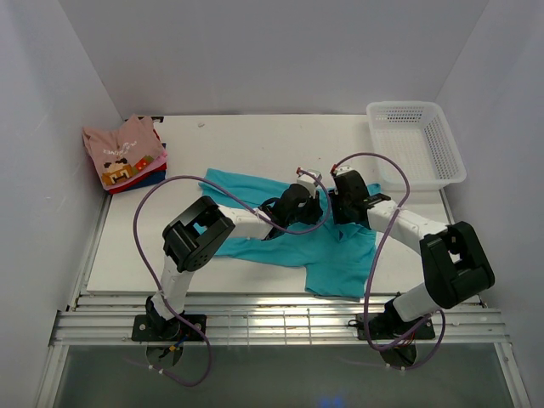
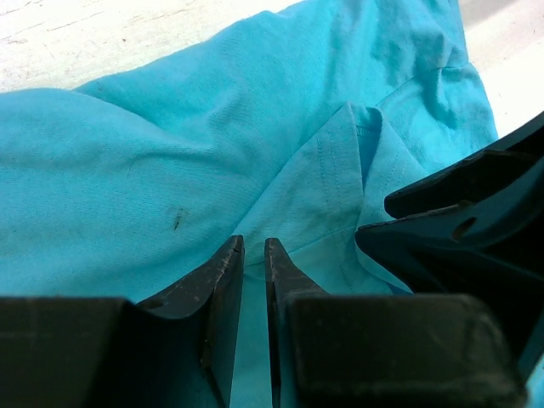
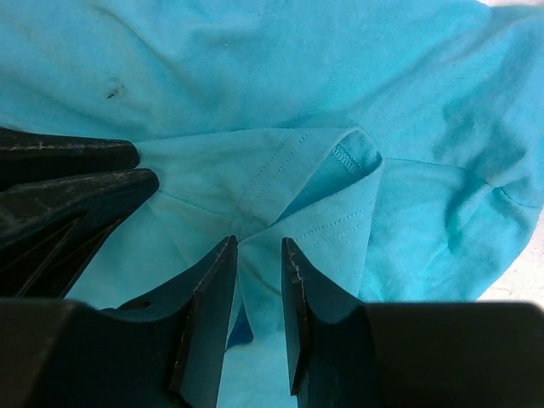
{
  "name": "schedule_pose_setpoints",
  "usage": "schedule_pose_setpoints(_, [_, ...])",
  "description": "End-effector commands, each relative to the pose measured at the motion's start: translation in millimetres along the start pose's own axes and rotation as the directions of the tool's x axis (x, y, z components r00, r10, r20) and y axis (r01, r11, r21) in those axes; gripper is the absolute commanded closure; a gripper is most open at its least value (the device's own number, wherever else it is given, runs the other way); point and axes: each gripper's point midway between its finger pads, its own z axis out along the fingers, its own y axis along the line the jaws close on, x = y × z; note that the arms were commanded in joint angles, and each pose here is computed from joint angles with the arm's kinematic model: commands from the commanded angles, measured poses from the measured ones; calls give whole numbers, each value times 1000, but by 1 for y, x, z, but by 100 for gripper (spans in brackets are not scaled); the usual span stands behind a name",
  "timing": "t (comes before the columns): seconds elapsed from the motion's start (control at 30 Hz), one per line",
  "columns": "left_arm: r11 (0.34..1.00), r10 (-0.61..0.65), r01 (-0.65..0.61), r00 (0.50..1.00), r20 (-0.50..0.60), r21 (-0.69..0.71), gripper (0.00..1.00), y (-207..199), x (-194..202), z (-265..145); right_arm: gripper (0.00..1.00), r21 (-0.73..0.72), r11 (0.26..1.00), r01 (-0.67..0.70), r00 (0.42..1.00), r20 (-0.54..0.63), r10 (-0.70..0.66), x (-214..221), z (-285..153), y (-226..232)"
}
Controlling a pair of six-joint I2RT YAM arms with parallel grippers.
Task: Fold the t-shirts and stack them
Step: Fold the flattened tshirt in 1/3 of the way
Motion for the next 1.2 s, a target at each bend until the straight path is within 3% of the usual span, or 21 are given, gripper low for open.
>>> schedule_pose_setpoints(0.0, [1000,-13,11,997,75,19,73,-11,-34,-15,66,-34,999,-13,999,51,15,-14,-13,5])
schedule_pose_setpoints(0.53, [1000,-19,18,998,66,10,73,-9,-28,-14,65,-46,999,-19,1000,-6,19,12,-7,7])
schedule_pose_setpoints(0.67, [1000,-19,19,997,69,5,73,-7,-28,-14,84,-45,999,-14,1000,-10,14,14,-6,7])
schedule_pose_setpoints(0.87, [1000,-20,20,998,67,-2,73,-6,-26,-16,92,-41,999,-8,1000,-28,7,18,-3,6])
schedule_pose_setpoints(1.17, [1000,-6,7,997,78,-12,73,-4,-30,-22,92,53,998,-27,999,-42,30,16,-44,-13])
